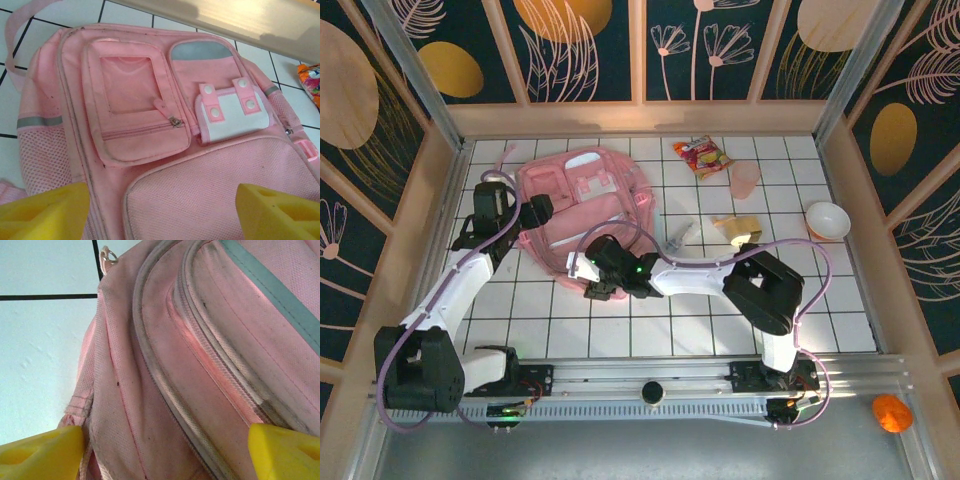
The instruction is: Pack books, pencil case, and school supplies into a backpack
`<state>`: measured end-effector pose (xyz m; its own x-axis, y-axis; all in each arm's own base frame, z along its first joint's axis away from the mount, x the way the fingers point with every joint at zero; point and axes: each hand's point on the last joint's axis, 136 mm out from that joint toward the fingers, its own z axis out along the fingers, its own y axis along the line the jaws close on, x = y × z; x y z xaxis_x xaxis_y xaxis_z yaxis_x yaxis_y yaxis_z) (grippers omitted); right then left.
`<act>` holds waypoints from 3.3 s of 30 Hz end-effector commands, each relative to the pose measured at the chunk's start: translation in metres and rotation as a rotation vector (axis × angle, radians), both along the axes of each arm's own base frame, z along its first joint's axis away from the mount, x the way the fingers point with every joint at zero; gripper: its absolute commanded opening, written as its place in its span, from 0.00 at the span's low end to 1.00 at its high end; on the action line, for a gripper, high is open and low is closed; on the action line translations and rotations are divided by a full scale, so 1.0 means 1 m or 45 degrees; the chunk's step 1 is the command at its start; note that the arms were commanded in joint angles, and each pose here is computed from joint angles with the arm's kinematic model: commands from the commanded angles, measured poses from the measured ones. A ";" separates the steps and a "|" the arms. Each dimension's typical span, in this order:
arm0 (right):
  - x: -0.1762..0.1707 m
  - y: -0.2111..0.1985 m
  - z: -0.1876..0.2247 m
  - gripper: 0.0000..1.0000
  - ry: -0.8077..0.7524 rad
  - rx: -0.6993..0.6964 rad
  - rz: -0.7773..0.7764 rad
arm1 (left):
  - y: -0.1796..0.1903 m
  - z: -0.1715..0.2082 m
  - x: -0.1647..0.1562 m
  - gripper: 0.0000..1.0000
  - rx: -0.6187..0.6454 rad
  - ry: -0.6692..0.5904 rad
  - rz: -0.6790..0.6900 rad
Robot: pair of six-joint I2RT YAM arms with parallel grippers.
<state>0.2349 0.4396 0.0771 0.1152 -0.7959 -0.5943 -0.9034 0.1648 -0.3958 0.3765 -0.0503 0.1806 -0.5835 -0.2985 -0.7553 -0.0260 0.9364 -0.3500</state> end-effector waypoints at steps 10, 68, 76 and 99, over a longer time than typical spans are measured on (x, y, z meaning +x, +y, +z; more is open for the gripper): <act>0.011 -0.018 -0.019 0.85 -0.013 -0.103 0.023 | 0.001 0.003 0.001 0.76 -0.034 -0.027 0.008; 0.077 -0.153 0.184 0.00 -0.114 0.227 0.227 | -0.045 -0.025 -0.035 0.65 0.301 -0.427 -0.606; 0.074 -0.152 0.190 0.00 -0.123 0.247 0.242 | -0.052 -0.038 -0.006 0.62 0.417 -0.409 -0.734; 0.066 -0.150 0.206 0.00 -0.137 0.309 0.265 | -0.063 -0.062 0.028 0.48 0.394 -0.372 -0.827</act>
<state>0.3065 0.2783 0.2182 0.2178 -0.7067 -0.6731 -0.9261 0.0682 -0.3711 0.3971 -0.1094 0.1057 -0.3963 0.2738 -0.8764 0.5800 0.8145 -0.0078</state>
